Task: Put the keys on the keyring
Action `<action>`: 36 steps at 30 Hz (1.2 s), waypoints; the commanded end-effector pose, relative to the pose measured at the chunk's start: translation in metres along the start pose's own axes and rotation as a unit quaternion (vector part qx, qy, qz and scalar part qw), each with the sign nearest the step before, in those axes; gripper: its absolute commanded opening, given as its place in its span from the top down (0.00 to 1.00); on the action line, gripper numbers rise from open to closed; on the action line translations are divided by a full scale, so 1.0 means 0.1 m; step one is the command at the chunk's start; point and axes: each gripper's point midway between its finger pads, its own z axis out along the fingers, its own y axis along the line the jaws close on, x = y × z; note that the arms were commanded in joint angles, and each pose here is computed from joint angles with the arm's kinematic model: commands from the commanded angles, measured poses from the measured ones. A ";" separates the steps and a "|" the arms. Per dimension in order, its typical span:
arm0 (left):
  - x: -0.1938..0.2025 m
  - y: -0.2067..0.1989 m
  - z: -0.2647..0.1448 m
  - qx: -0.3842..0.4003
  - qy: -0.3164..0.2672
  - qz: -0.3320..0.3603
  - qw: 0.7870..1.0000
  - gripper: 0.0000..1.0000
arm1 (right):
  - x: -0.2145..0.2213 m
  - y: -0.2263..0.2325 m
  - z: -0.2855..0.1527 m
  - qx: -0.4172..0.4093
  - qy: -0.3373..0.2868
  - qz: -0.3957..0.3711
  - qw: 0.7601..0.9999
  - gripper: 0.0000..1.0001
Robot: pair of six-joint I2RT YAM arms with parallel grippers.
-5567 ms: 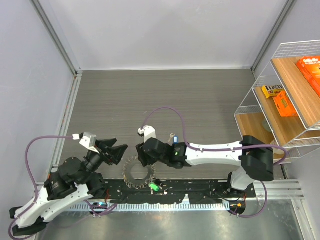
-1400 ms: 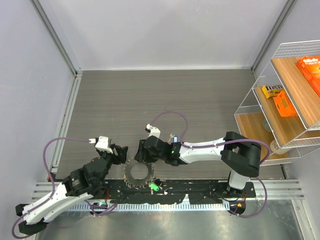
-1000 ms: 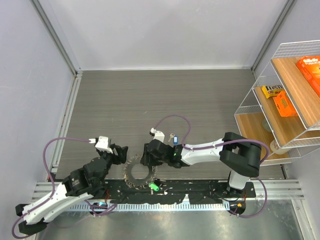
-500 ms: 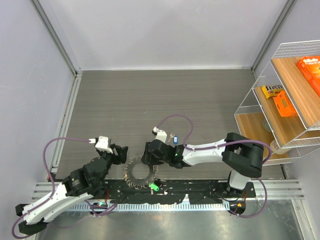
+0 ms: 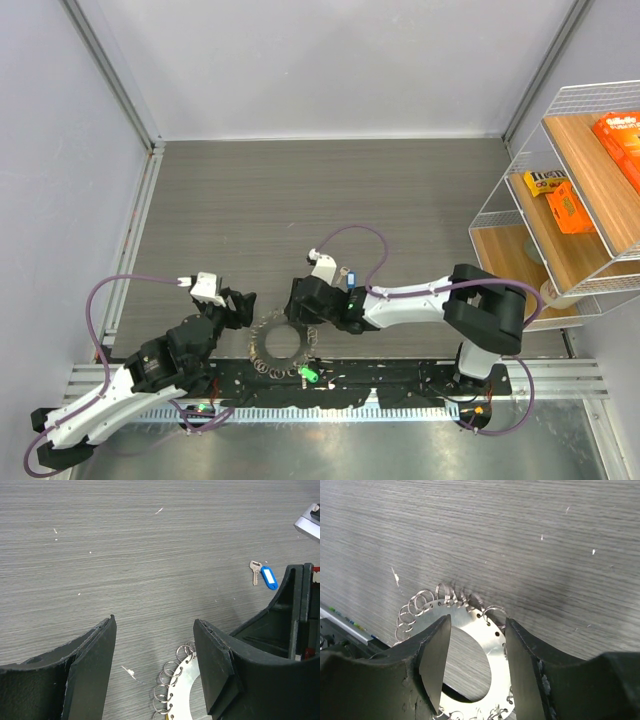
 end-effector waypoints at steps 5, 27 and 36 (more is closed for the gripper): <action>-0.47 -0.01 -0.18 0.041 -0.111 -0.111 0.987 0.31 | -0.08 -0.01 0.14 0.023 -0.016 0.011 1.000 0.46; -0.48 0.00 -0.18 0.039 -0.112 -0.112 0.987 0.30 | 0.18 -0.20 0.13 0.008 0.017 0.017 1.000 0.93; -0.47 -0.01 -0.18 0.042 -0.112 -0.112 0.987 0.30 | -0.03 -0.06 -0.05 -0.047 -0.029 -0.003 0.998 0.95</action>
